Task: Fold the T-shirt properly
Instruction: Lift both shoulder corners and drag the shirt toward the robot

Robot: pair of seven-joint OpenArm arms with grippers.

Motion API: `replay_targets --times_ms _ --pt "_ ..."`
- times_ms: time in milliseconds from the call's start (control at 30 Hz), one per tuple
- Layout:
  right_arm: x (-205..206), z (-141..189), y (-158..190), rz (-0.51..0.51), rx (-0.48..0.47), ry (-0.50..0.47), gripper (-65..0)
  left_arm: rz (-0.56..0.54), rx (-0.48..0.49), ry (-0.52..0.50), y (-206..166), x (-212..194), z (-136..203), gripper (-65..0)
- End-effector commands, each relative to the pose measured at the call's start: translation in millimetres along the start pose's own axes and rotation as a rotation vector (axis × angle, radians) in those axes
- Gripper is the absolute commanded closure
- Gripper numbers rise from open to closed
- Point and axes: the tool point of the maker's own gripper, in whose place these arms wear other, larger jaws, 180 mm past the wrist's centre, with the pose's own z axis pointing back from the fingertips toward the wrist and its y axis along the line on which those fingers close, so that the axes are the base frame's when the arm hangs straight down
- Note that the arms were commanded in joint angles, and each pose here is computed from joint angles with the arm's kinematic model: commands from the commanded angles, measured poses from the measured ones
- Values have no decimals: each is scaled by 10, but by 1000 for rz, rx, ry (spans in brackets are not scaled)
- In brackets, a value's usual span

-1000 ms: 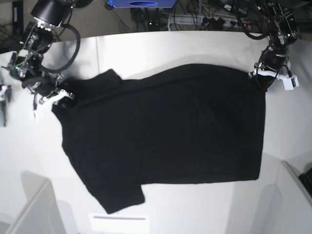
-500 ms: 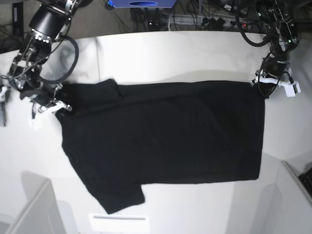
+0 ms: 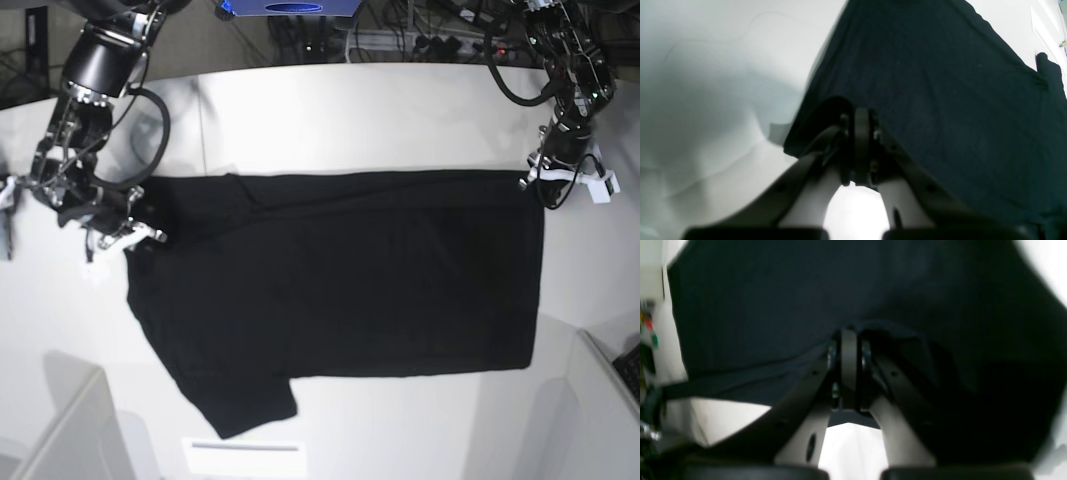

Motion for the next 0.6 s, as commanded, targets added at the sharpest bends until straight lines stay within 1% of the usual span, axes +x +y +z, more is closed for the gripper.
replay_targets --times_ms 0,133,433,567 --pt "252 75 52 7 13 -69 0 -14 -21 -52 -71 185 5 0" --pt "313 69 68 -29 5 -77 0 -13 -21 -55 -75 200 -2 0" --pt "341 14 54 -50 10 -68 0 -3 -29 -67 -106 254 -52 0" --pt "305 -4 -5 -48 -18 -54 0 5 -33 -72 -119 280 -86 0"
